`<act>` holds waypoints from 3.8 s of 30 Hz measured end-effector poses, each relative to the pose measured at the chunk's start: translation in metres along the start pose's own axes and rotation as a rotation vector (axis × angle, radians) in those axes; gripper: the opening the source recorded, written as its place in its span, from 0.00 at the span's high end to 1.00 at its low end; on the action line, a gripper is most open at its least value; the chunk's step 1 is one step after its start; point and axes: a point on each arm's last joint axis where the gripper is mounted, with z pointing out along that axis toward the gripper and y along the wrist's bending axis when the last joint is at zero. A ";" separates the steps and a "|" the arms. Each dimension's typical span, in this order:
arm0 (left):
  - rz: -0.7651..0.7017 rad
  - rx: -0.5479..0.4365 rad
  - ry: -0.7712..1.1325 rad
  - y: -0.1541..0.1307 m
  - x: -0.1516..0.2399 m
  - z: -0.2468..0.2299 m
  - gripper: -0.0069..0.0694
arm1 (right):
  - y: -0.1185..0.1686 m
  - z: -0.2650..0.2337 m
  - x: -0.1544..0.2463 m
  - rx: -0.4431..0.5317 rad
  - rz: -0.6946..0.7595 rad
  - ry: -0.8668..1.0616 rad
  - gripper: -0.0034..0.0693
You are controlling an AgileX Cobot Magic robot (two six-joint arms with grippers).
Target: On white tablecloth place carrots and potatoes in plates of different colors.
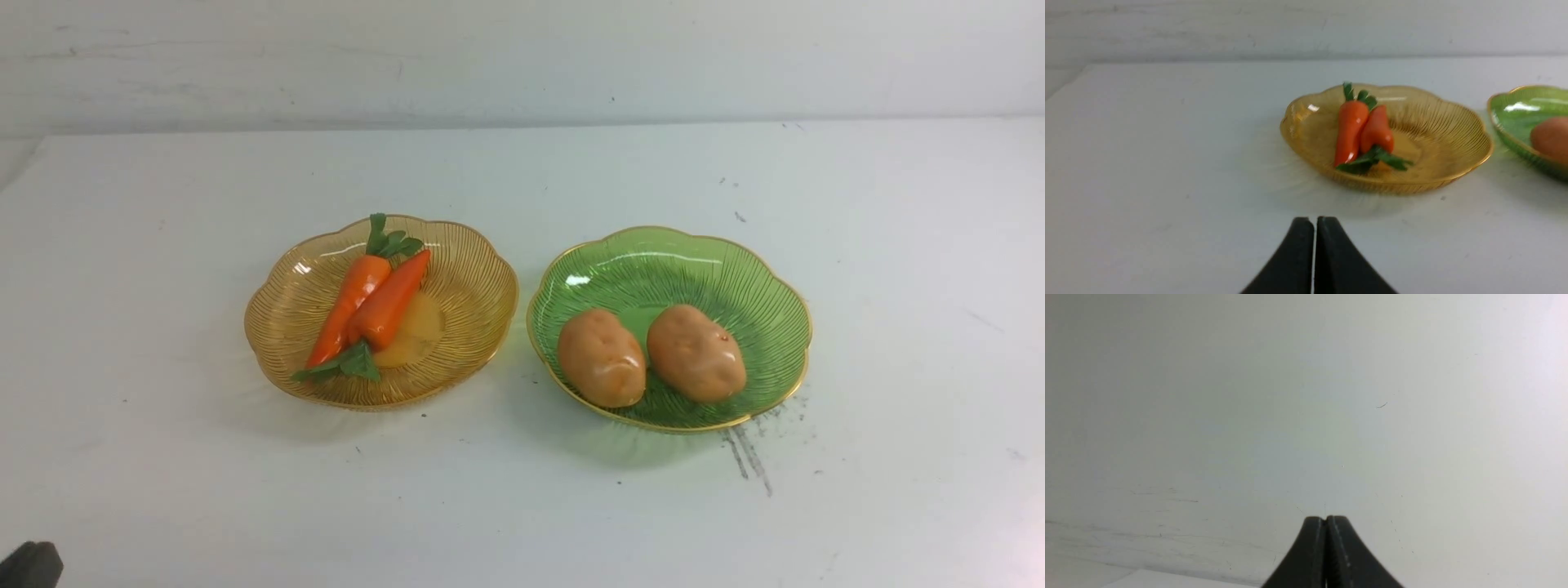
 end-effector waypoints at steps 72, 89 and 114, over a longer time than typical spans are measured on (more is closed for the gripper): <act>0.039 -0.015 0.106 0.002 0.019 0.003 0.91 | -0.009 -0.026 0.176 0.336 -0.106 0.518 0.97; 0.038 -0.015 0.107 0.002 0.019 0.003 0.91 | -0.011 -0.028 0.176 0.389 -0.110 0.524 0.97; 0.038 -0.015 0.107 0.002 0.019 0.003 0.91 | -0.011 -0.028 0.176 0.389 -0.110 0.524 0.97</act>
